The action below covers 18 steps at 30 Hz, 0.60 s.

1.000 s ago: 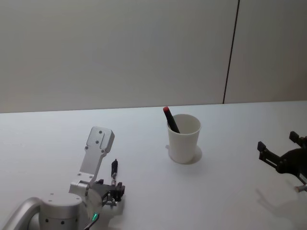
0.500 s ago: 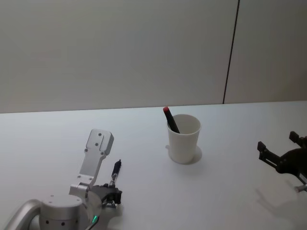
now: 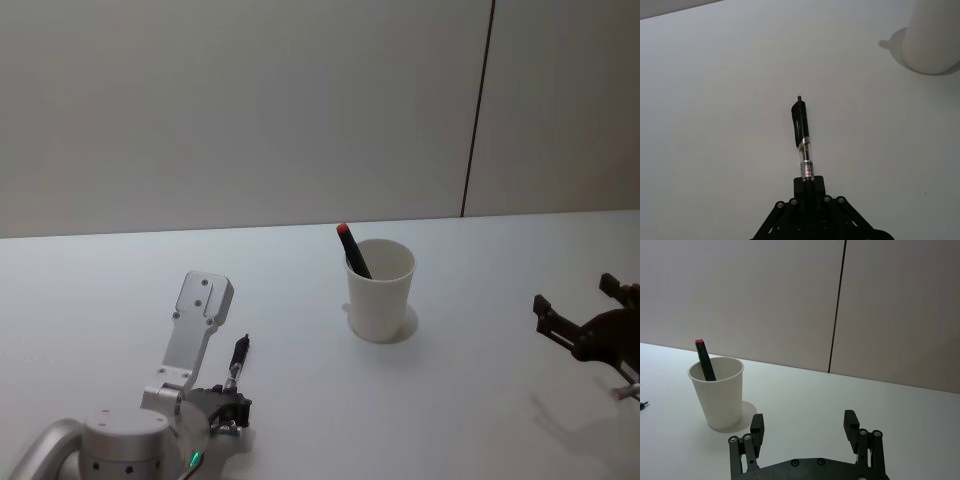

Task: Place the pen into the pen holder.

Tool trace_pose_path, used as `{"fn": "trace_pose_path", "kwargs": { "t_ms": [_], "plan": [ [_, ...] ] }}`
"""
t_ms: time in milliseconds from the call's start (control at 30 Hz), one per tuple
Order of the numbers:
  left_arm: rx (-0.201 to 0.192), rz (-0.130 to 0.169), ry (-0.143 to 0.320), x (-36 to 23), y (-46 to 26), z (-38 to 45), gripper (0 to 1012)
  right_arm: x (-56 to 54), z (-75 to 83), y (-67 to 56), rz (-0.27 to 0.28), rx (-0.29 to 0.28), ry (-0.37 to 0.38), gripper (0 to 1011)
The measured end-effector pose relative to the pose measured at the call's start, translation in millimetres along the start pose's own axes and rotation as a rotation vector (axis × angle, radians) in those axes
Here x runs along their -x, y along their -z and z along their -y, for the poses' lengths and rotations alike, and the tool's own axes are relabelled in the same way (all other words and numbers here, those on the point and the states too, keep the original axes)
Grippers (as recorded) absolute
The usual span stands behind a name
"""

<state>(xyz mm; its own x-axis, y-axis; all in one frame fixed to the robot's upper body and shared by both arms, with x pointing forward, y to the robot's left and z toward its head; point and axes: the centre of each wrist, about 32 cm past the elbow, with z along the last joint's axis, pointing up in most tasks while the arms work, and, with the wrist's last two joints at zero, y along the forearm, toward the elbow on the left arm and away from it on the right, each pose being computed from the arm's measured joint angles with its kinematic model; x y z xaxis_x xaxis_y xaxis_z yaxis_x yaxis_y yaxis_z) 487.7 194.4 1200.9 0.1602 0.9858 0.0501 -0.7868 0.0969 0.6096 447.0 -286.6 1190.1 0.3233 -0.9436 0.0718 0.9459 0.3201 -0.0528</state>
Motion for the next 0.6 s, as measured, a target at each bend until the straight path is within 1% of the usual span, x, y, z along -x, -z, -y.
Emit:
{"fn": "trace_pose_path", "kwargs": {
  "t_ms": [167,233,367,467,500,600],
  "plan": [
    [0.01,0.002,-0.002,-0.9,-0.2,0.3,124,0.0,0.0,0.0,0.0,0.0,0.0,1001],
    [0.021,0.003,-0.004,-1.5,-0.7,0.3,124,0.0,0.0,0.0,0.0,0.0,0.0,1001],
    [0.047,0.004,-0.004,-3.0,-2.5,0.1,124,0.0,0.0,0.0,0.0,0.0,0.0,1001],
    [0.079,0.008,-0.006,-5.1,-4.7,-0.1,124,0.0,0.0,0.0,0.0,0.0,0.0,1001],
    [0.079,0.008,-0.006,-5.1,-4.7,-0.1,124,0.0,0.0,0.0,0.0,0.0,0.0,1001],
    [0.107,0.012,-0.009,-7.2,-6.8,-0.4,124,0.0,0.0,0.0,0.0,0.0,0.0,1001]
  ]
}}
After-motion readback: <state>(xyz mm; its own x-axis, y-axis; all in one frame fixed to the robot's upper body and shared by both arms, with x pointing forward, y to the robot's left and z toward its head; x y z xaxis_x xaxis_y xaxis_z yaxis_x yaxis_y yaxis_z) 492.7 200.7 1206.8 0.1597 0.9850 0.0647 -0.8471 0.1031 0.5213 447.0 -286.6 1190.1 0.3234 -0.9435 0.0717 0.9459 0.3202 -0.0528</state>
